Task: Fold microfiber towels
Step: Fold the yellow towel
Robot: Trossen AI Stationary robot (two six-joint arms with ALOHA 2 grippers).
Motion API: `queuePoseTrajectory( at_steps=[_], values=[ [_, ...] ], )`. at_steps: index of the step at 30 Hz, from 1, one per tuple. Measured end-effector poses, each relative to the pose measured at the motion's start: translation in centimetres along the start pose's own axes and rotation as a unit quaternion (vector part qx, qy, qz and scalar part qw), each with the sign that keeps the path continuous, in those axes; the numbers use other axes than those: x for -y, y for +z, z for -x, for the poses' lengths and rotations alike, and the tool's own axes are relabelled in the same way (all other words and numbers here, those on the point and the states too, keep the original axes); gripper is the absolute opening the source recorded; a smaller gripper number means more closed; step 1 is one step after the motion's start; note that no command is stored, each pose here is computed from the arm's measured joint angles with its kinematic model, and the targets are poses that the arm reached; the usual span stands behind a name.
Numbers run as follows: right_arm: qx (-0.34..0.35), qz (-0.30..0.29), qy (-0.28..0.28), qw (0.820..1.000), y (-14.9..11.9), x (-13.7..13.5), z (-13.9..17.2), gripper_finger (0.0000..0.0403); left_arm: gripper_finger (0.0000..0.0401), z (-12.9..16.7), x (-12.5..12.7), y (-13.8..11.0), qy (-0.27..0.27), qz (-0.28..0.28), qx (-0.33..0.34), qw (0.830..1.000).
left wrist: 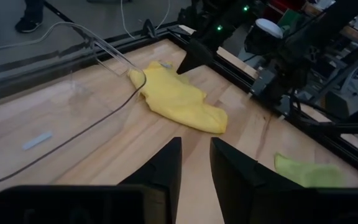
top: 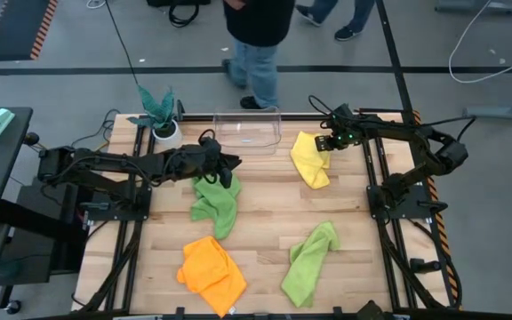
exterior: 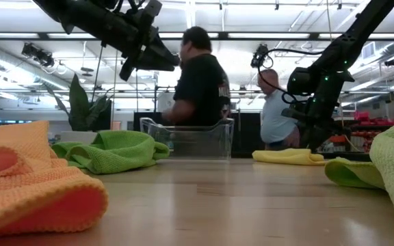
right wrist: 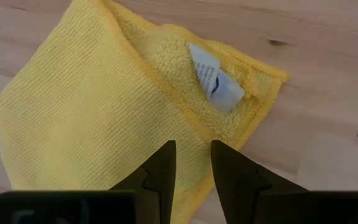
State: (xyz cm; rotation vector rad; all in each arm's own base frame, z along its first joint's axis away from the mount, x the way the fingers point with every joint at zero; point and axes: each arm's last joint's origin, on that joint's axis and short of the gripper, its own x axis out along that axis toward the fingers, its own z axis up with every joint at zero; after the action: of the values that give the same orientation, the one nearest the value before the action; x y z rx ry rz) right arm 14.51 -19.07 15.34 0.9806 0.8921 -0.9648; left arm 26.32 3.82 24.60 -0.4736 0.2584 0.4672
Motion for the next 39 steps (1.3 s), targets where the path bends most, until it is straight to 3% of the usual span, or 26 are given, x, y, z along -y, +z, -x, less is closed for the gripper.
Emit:
queuePoseTrajectory(
  at_steps=[39],
  values=[
    [-0.022,-0.042,-0.007,0.999,-1.0,-0.4,-0.3,0.0103,0.0100,0.0,-0.3,-0.8,0.002,0.014,-0.045,0.999]
  ],
)
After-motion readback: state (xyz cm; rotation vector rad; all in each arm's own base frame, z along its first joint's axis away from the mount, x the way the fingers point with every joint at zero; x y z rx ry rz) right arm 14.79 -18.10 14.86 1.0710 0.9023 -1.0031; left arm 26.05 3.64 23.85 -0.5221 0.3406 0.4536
